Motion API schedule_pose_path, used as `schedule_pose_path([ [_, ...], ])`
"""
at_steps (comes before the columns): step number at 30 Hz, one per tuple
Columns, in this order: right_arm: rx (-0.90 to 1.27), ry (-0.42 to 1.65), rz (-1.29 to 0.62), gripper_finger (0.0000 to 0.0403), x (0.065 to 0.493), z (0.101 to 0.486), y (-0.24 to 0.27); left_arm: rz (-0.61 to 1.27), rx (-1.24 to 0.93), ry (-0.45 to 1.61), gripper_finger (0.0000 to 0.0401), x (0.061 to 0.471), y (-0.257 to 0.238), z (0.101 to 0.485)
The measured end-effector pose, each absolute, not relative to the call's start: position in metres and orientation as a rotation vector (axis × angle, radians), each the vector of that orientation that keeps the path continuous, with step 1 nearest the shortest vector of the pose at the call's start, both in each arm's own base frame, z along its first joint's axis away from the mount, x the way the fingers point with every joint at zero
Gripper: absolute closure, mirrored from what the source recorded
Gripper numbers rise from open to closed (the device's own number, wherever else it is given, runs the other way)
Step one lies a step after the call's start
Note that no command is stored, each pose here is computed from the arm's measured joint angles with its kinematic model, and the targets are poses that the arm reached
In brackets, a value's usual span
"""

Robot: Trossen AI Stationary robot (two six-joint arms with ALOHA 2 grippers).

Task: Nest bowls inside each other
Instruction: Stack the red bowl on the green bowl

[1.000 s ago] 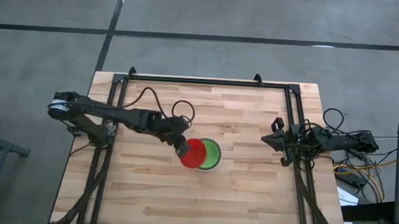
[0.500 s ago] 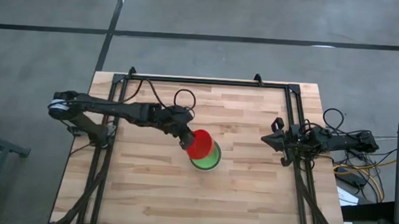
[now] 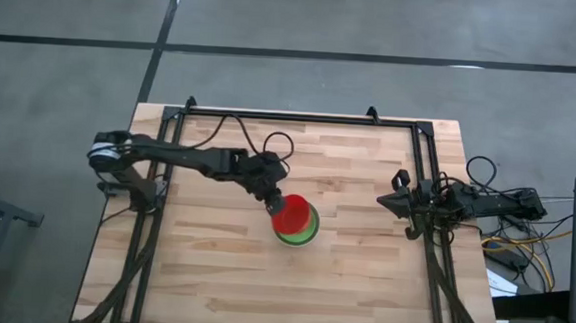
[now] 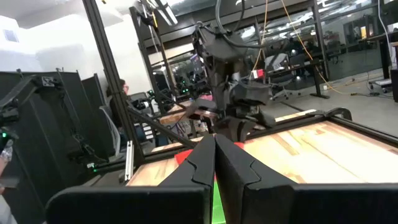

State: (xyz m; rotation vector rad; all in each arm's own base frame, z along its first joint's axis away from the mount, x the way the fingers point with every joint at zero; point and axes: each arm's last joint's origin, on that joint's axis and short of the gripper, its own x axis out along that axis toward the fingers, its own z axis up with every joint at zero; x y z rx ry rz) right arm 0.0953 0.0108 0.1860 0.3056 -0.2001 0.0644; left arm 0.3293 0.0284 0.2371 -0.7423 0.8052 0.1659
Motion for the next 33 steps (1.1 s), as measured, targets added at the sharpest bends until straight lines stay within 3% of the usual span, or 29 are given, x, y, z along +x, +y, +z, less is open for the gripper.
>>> schedule_pose_path([
  [27,0.306,-0.2,0.065,0.0394,0.095,0.186,0.011,0.274,-0.756,1.064,0.0396,0.379,0.036,0.206],
  [33,0.306,-0.2,0.065,0.0394,0.095,0.186,0.011,0.274,-0.749,1.073,0.0364,0.378,0.035,0.206],
])
